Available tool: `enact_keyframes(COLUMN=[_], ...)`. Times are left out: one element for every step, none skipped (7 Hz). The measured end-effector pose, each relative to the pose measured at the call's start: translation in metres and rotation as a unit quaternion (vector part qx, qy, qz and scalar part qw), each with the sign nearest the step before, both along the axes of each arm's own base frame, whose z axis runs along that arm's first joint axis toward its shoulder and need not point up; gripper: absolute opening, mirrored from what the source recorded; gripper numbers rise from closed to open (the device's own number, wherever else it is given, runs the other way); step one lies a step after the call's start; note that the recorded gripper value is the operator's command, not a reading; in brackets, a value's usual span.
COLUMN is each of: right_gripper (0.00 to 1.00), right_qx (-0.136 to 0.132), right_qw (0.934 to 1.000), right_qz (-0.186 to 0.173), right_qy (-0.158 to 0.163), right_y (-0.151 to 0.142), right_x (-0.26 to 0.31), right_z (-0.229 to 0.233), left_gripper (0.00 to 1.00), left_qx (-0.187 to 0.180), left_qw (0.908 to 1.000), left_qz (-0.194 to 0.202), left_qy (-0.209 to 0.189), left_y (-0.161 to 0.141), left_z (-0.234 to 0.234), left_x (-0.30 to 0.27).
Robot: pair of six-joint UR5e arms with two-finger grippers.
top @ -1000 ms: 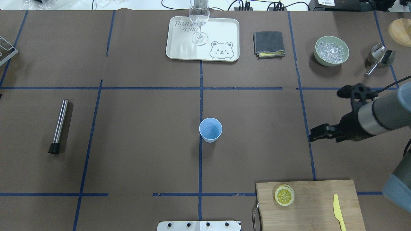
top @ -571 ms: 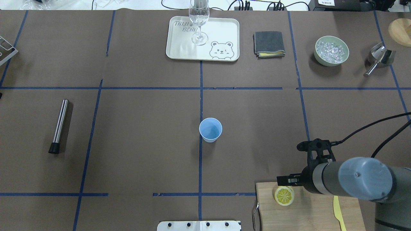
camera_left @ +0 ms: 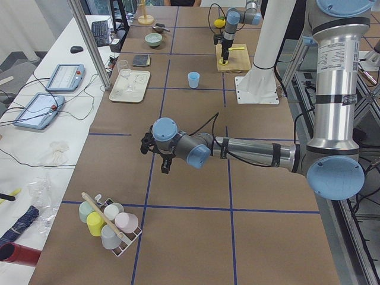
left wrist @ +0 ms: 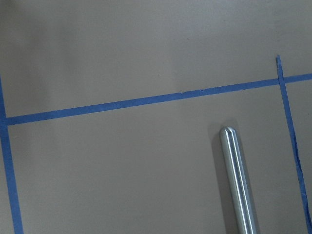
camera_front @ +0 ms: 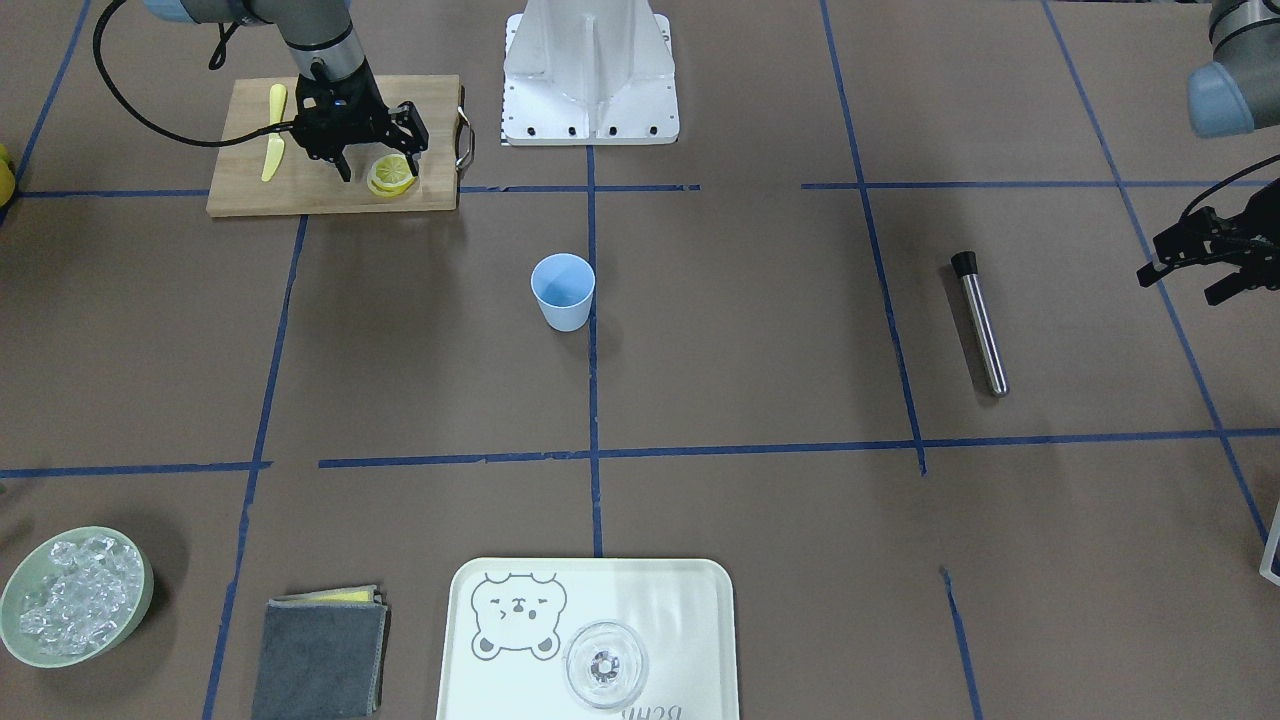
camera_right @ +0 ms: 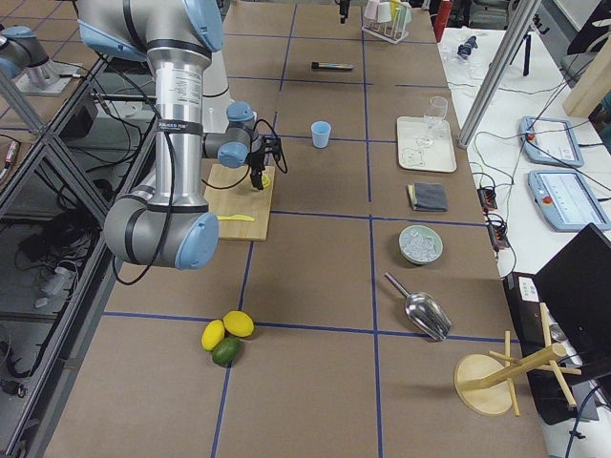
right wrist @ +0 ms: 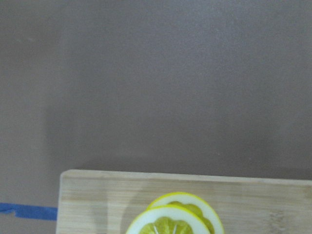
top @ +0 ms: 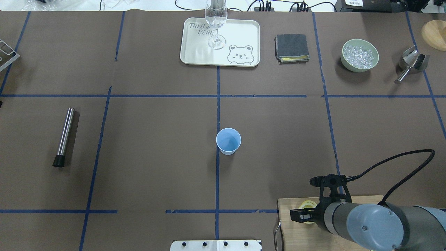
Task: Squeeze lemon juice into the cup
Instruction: 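Move the right gripper down to the lemon slice on the cutting board, then close the right gripper on the lemon slice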
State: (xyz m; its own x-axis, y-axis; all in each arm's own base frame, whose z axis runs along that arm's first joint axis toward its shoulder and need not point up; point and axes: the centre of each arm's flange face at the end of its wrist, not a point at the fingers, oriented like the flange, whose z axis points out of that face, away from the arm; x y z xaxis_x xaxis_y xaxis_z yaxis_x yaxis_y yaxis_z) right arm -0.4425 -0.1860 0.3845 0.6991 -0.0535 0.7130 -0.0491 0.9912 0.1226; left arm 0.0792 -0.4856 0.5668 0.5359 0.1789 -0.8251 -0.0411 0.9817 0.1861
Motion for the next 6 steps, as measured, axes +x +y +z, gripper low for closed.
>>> enact_keyframes(right_gripper=[0.98,0.96,0.95,0.95,0.95,0.95], right_qx=[-0.001,-0.001,-0.001,-0.001,0.0,0.0], right_qw=[1.0,1.0,1.0,1.0,1.0,0.9999], right_qz=[-0.001,-0.001,-0.001,-0.001,0.0,0.0], right_qy=[0.002,0.004,0.006,0.008,0.009,0.011], right_y=[0.0016,0.0025,0.0023,0.0021,0.0022,0.0024], right_x=[-0.004,-0.0055,-0.0053,-0.0053,-0.0058,-0.0065], right_z=[-0.004,-0.0052,-0.0043,-0.0031,-0.002,-0.0004], left_gripper=[1.0,1.0,1.0,1.0,1.0,1.0], left_qx=[0.0,0.0,0.0,0.0,0.0,0.0], left_qw=[1.0,1.0,1.0,1.0,1.0,1.0], left_qz=[0.0,0.0,0.0,0.0,0.0,0.001], left_qy=[0.0,0.0,0.0,0.001,0.001,0.002], left_y=[0.0002,0.0003,0.0006,0.0012,0.002,0.0028], left_z=[0.0001,-0.0002,-0.0002,-0.0003,-0.0004,-0.0009], left_x=[0.0,-0.0001,-0.0001,-0.0003,-0.0005,-0.0008])
